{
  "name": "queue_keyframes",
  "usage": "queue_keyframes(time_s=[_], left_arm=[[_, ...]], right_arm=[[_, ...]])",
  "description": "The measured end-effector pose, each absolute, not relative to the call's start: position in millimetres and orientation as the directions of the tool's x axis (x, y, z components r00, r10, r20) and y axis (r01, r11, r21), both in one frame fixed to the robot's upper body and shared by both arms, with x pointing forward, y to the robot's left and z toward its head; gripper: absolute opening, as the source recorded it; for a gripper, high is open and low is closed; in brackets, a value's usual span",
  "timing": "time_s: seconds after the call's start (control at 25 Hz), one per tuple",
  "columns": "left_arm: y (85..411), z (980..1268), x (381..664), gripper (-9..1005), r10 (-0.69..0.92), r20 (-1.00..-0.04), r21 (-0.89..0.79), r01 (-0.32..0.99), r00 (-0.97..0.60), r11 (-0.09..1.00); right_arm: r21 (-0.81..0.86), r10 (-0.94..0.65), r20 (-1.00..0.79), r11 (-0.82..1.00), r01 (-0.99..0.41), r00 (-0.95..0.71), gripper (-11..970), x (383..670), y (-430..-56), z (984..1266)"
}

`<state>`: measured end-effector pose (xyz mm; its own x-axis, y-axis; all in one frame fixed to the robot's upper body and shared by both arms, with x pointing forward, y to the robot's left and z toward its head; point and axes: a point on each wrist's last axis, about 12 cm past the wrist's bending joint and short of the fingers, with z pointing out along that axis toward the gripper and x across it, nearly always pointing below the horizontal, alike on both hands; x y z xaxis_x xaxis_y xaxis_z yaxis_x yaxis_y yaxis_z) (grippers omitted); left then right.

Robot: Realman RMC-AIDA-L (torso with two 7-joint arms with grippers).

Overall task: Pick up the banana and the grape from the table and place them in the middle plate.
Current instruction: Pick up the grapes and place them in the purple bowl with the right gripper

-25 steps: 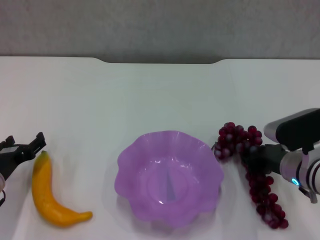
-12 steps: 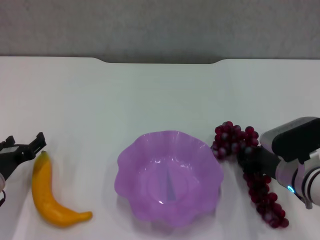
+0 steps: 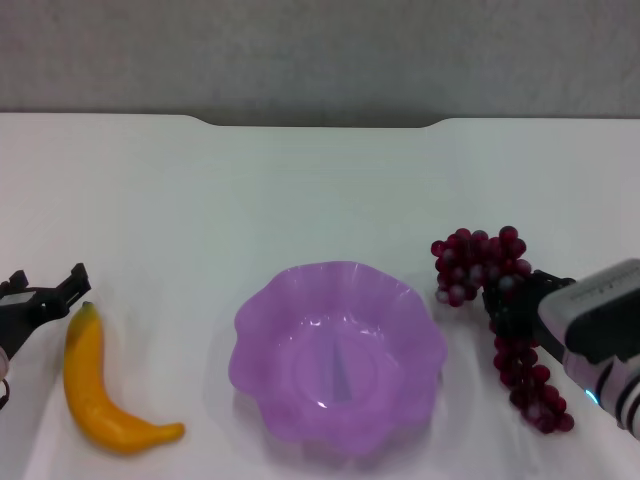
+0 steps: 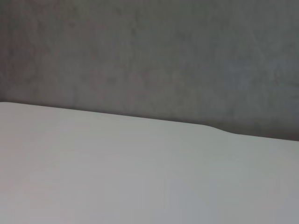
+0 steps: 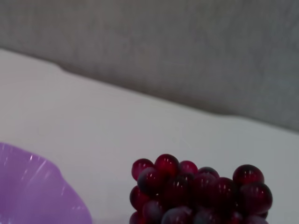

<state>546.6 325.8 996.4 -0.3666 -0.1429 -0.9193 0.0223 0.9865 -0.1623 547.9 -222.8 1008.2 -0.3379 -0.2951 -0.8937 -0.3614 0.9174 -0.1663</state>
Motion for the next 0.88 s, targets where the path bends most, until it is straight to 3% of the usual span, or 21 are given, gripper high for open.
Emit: queue_keyframes(time_s=[0.28, 0.64, 0.88], left_arm=[[329.7, 994.9, 543.8, 862, -0.143, -0.918, -0.158, 0.012, -0.371, 0.987], [333.3, 993.9, 541.8, 861, -0.143, -0.916, -0.155, 0.001, -0.374, 0.988], [334.9, 994.3, 541.9, 860, -0.14, -0.918, -0.149, -0.005, -0.37, 0.989]], right_arm=[[-0.165, -0.237, -0.955, 0.925, -0.342, -0.18, 330, 531.9, -219.0, 1019.0], [-0.111, -0.157, -0.985, 0.898, -0.426, -0.075, 322, 523.7, -186.4, 1088.4], [-0.127, -0.184, -0.981, 0.861, -0.492, -0.068, 319, 518.7, -166.8, 1117.5]])
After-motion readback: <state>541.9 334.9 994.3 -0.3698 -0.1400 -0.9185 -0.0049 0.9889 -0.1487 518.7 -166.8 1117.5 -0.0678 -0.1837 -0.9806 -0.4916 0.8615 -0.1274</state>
